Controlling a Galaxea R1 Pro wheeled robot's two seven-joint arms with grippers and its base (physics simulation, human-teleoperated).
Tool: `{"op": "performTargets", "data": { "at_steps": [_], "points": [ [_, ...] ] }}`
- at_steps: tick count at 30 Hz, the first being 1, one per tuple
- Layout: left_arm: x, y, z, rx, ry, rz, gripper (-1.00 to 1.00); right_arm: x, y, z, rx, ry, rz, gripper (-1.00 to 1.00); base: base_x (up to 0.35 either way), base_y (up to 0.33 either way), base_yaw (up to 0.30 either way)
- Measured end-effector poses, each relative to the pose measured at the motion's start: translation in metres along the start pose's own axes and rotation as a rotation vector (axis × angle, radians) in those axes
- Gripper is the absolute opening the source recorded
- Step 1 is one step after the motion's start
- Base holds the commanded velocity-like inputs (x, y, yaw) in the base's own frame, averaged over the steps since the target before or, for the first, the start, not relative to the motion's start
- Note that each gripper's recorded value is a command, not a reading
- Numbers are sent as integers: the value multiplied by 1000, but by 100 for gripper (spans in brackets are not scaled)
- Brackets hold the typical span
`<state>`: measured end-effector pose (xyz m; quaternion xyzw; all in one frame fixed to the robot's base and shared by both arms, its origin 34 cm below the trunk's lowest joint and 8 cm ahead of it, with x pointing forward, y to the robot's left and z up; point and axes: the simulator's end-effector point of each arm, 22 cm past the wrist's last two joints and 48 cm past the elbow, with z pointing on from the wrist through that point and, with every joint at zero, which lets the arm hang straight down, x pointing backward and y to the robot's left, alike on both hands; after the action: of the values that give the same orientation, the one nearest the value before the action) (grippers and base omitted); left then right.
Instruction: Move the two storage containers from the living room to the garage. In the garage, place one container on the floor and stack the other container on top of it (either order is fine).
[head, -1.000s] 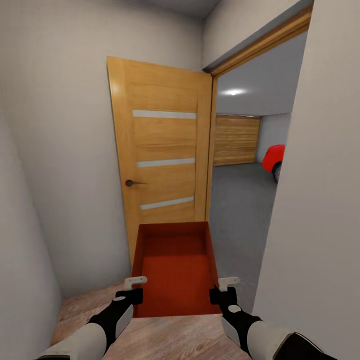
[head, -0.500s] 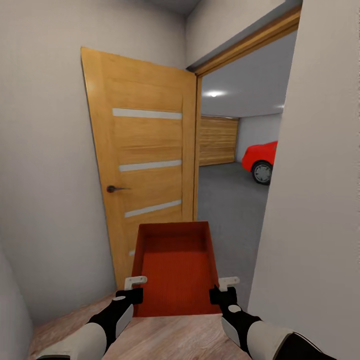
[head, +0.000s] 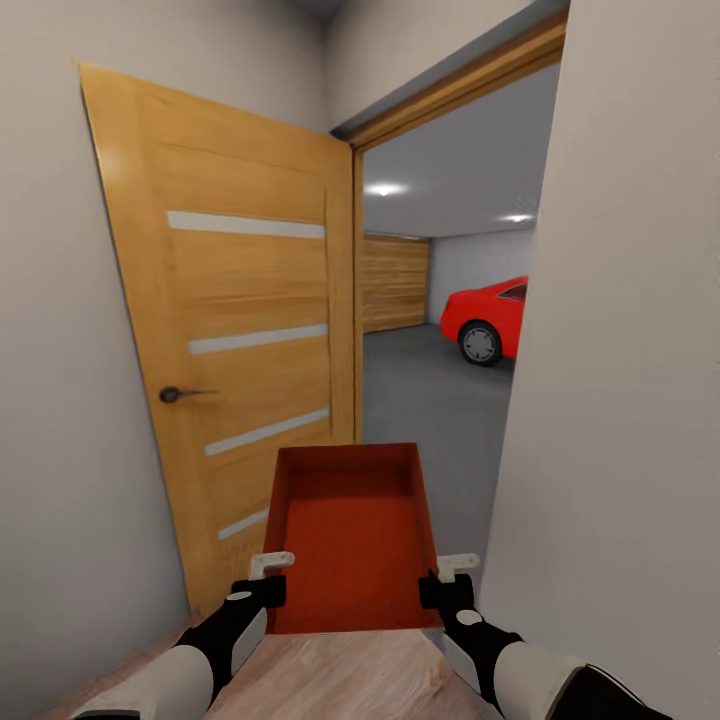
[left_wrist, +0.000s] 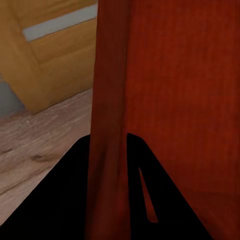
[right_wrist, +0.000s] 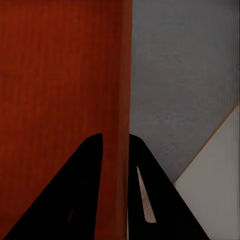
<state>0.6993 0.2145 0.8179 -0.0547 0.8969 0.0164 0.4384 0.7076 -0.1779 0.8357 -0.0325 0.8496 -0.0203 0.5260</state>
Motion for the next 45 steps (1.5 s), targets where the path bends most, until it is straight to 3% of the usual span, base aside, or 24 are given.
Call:
{"op": "performTargets", "data": {
  "at_steps": [19, 33, 45],
  "points": [
    [-1, 0, 0, 0, 0, 1, -100, -1, 0, 0, 0, 0, 0, -100, 235, 208, -164],
    [0, 0, 0, 0, 0, -1, -100, 0, 0, 0, 0, 0, -1, -100, 28, 21, -288],
    [0, 0, 0, 0, 0, -1, -100, -1, 0, 0, -1, 0, -2, -100, 172, 212, -68]
  ]
}}
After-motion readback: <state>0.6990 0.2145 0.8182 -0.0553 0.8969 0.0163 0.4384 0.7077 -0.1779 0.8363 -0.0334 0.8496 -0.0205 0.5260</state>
